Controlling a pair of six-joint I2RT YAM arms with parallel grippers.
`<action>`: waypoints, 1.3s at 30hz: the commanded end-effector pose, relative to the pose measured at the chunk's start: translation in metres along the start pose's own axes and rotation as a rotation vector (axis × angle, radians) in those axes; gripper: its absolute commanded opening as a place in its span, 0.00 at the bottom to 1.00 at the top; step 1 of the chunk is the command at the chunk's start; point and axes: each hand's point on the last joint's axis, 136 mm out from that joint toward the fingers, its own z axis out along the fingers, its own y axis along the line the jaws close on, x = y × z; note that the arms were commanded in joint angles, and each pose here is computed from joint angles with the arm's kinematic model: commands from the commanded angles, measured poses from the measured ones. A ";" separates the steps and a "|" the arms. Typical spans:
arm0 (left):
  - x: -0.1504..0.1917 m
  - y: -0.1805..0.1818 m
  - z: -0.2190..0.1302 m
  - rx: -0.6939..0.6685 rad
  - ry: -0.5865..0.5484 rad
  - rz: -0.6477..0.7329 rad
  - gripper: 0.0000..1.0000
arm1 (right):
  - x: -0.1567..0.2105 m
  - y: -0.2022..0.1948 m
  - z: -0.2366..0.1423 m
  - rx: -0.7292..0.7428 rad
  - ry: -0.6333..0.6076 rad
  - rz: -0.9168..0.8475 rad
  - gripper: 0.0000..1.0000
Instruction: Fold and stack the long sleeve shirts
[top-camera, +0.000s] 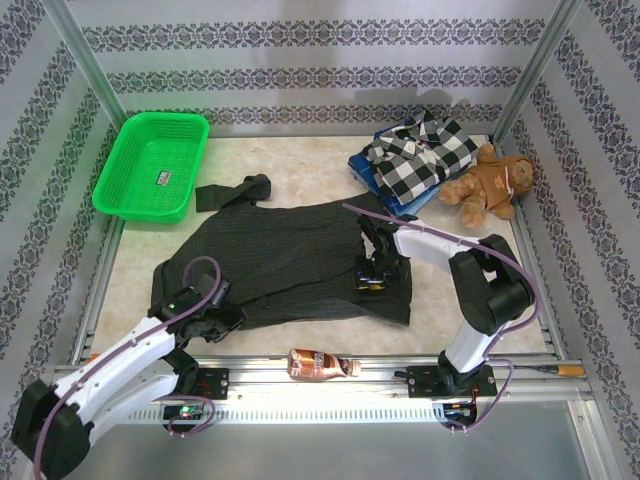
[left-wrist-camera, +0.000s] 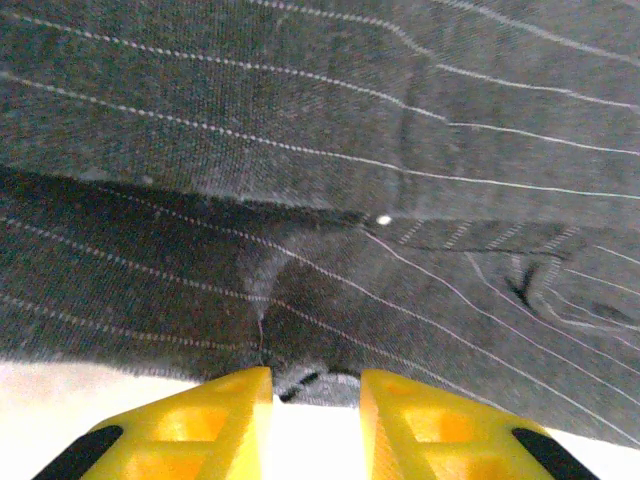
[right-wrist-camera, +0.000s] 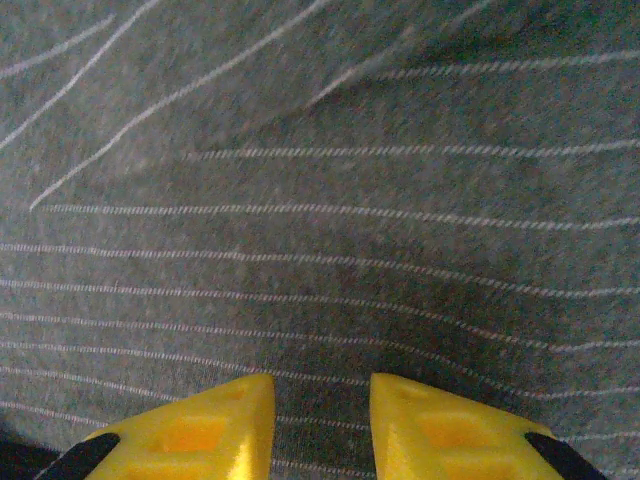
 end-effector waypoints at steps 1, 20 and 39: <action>-0.004 0.002 -0.013 0.003 -0.045 -0.030 0.33 | 0.010 -0.001 0.006 -0.009 0.030 -0.011 0.32; -0.091 -0.052 0.014 -0.036 -0.055 -0.044 0.77 | -0.050 -0.023 0.009 0.026 -0.041 0.111 0.39; -0.123 -0.024 0.041 -0.138 -0.117 0.057 0.81 | -0.050 -0.048 -0.078 -0.074 -0.193 0.115 0.63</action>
